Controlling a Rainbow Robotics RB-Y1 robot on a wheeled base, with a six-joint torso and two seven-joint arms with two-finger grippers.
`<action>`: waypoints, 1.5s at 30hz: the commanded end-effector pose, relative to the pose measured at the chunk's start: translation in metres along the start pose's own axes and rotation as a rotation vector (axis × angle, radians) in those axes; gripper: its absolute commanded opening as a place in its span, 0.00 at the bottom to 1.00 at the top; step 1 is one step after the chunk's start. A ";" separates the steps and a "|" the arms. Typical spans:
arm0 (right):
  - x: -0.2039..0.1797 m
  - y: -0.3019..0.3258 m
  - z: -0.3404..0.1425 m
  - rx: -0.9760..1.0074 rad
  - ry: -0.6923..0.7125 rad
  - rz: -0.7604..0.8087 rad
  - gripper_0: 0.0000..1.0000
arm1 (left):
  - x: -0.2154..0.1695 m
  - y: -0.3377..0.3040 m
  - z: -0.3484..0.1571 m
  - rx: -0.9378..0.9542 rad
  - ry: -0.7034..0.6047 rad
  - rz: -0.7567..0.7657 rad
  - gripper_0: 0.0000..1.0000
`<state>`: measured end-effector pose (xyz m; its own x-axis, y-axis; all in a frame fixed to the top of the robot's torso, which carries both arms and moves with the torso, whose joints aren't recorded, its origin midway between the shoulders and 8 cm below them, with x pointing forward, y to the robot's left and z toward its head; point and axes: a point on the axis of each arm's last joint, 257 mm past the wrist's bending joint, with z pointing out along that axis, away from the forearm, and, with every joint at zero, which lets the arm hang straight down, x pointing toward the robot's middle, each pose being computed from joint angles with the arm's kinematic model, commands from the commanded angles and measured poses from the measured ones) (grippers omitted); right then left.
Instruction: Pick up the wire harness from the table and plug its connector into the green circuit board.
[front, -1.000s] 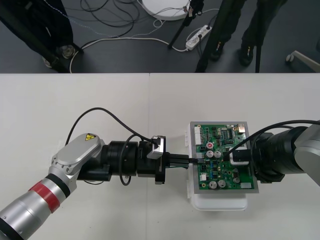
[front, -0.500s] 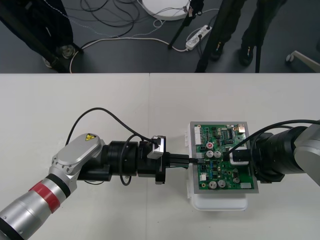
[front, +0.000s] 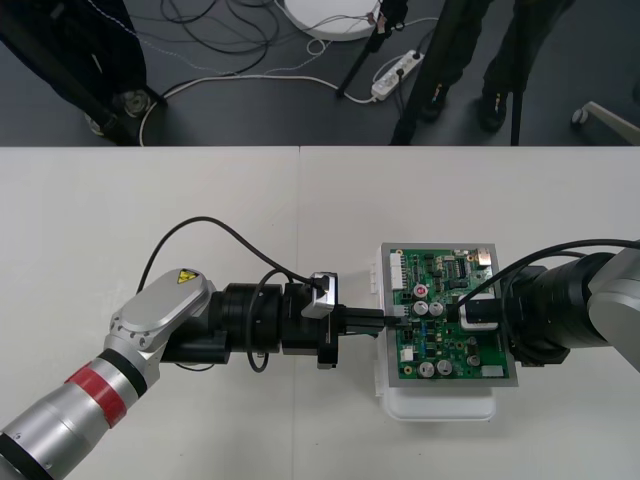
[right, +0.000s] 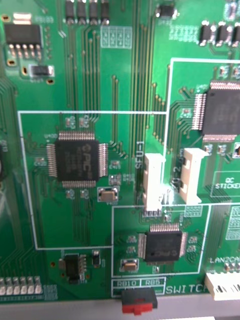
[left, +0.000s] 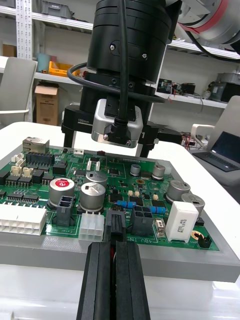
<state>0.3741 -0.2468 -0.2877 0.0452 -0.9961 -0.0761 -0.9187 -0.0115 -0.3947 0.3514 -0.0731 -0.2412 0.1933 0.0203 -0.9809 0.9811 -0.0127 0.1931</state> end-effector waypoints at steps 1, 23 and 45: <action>-0.027 -0.010 -0.007 0.025 -0.056 0.026 1.00 | -0.014 -0.002 0.035 -0.022 -0.041 0.103 0.00; 0.006 -0.010 -0.003 0.006 0.015 0.029 1.00 | -0.010 0.003 0.023 -0.035 -0.030 0.103 1.00; 0.113 0.001 -0.045 0.037 0.007 0.172 1.00 | -0.003 0.015 -0.034 -0.058 0.040 0.139 1.00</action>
<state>0.3618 -0.3353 -0.2767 -0.0932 -0.9833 -0.1563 -0.9091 0.1481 -0.3893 0.3682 -0.0531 -0.2347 0.2610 0.0383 -0.9646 0.9643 0.0361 0.2623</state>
